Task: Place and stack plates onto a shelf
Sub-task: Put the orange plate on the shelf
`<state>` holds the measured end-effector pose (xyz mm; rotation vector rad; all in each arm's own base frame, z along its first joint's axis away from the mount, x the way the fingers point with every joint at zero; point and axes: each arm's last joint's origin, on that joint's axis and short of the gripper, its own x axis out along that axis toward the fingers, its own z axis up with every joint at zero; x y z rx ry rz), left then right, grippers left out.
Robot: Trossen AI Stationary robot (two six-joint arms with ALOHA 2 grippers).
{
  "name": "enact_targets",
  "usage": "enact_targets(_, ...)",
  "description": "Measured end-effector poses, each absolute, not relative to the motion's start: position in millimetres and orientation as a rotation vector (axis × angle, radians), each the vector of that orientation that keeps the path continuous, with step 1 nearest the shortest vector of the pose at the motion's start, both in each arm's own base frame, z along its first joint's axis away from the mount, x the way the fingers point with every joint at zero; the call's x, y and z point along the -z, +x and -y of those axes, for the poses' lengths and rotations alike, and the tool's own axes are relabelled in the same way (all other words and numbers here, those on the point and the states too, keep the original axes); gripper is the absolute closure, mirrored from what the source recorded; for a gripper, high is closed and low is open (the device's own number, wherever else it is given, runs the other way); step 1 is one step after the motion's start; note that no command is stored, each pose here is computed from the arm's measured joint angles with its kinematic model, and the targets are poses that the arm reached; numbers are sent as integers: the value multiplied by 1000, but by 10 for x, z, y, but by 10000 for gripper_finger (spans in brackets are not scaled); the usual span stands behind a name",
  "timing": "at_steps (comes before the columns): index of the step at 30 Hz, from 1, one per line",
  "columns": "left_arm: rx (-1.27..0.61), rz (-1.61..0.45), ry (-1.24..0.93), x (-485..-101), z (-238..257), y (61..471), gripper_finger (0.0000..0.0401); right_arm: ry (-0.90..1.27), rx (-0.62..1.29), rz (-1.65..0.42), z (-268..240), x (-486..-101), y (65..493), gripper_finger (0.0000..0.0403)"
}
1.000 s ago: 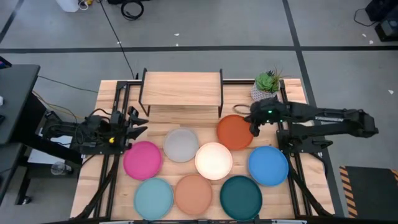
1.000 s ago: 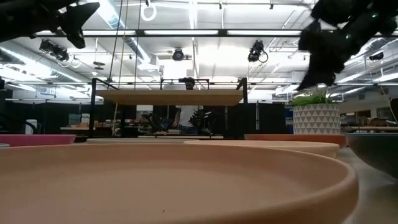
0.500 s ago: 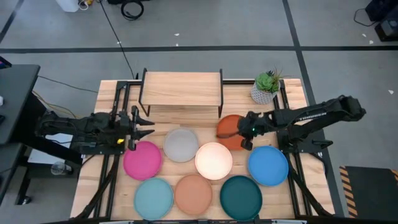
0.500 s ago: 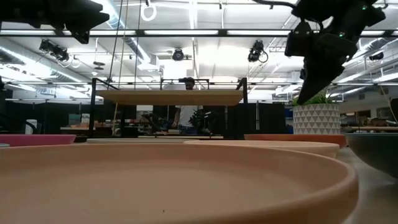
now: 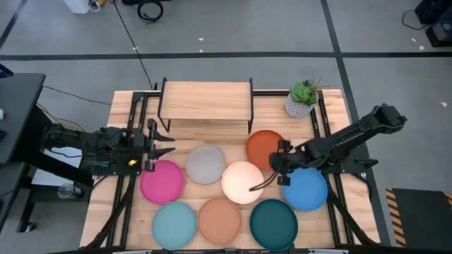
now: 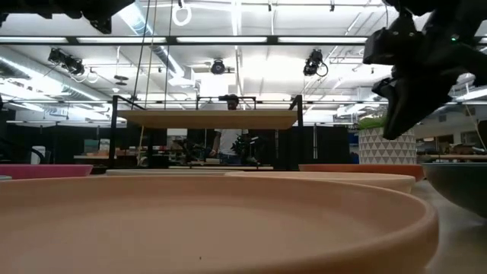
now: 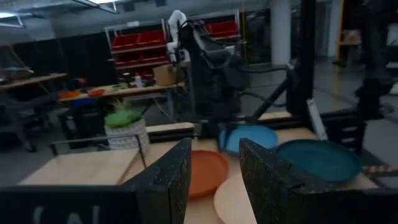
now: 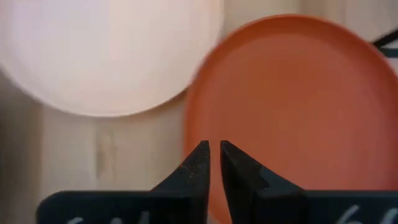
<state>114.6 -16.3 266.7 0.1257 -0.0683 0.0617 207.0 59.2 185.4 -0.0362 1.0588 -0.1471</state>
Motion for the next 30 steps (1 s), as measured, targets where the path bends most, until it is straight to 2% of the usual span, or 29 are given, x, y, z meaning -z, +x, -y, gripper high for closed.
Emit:
enact_targets(6,-145,41,154,-2674,137,1140,259,-3,94,-1073,-696,-1932,2211,266)
enact_targets(9,-145,18,177,-2652,137,1141,259,-79,133,-1143,-773,-1866,2291,245)
enact_targets(14,-146,-18,171,-2616,136,1141,259,-186,173,-1310,-854,-1707,2422,243)
enact_targets(24,-149,-24,171,-2611,136,1141,259,-192,212,-1410,-890,-1456,2525,245)
enact_targets(30,-149,-24,171,-2611,135,1141,259,-221,256,-1433,-878,-1360,2539,287)
